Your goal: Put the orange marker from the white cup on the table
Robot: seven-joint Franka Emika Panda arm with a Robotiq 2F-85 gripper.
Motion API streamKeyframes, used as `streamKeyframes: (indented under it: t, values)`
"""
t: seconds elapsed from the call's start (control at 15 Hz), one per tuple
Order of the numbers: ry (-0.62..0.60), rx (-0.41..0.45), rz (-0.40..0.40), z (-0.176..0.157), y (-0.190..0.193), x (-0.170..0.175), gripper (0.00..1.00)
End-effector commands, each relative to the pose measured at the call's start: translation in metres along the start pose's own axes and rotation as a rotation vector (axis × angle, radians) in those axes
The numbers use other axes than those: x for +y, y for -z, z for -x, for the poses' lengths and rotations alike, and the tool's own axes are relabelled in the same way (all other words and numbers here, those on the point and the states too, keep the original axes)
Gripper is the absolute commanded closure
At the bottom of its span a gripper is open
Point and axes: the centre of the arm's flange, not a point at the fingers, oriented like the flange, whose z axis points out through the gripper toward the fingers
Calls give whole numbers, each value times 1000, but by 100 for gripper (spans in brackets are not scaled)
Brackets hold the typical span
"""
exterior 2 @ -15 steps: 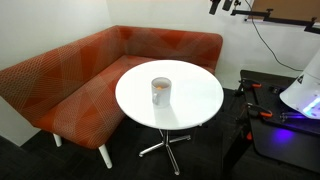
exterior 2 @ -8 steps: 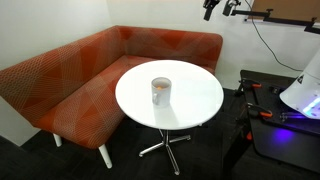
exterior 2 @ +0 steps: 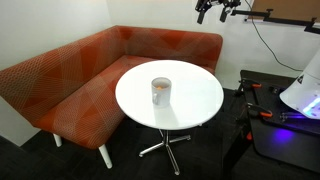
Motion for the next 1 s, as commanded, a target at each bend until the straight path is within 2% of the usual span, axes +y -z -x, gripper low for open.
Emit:
streamKeyframes:
  t: [0.0,0.27,0.33,0.53,0.93]
  values:
    - [-2,-3,-1,0,-1,0,0]
    - [-6,-2,12,1,-1,0,0]
    - [12,25,6,1,-4,-1,0]
    - [85,114,-76,0,-11,-5,0]
    - [329,273,-222,9,-27,-4,0]
